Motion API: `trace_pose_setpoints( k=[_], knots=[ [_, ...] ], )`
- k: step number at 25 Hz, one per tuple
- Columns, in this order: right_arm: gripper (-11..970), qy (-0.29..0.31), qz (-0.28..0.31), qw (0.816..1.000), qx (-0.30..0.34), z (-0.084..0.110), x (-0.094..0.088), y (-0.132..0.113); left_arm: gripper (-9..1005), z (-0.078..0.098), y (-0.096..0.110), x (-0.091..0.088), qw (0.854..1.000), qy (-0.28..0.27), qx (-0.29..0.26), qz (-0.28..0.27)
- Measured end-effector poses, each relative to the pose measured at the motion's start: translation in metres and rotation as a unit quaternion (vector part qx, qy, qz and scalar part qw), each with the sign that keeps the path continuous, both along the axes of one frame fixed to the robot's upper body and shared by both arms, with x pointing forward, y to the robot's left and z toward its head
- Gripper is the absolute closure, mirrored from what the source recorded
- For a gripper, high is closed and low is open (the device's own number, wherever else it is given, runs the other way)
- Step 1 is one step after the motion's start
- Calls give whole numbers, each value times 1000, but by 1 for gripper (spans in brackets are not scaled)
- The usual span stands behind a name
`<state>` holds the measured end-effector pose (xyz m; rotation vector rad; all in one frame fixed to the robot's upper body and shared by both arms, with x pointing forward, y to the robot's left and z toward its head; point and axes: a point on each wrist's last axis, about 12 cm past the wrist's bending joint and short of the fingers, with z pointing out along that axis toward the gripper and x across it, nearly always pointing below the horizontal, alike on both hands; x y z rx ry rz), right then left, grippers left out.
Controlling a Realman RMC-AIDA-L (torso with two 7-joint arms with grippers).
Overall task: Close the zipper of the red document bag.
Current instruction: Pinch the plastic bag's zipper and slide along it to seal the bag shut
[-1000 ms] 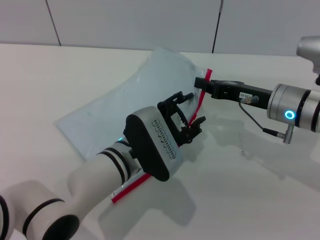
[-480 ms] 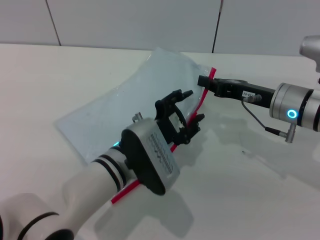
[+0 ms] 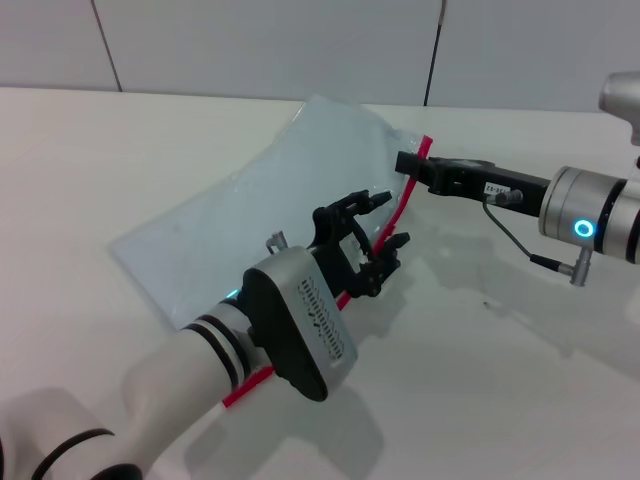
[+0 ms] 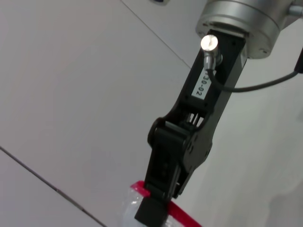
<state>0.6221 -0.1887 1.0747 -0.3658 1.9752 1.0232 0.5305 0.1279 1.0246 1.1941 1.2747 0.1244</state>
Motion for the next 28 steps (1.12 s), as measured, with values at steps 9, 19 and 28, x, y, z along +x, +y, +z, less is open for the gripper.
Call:
trace_pose_setpoints(
  k=[9, 19, 28],
  knots=[
    [917, -1, 3, 1000, 1, 0, 0, 3, 481, -2, 6, 3, 1000, -4, 11, 5],
    [917, -2, 5, 1000, 0, 1, 0, 4, 576, -1, 6, 5, 1000, -7, 12, 3],
    [918, -2, 7, 1000, -1, 1, 0, 4, 674, -1, 7, 6, 1000, -4, 11, 3]
  ],
)
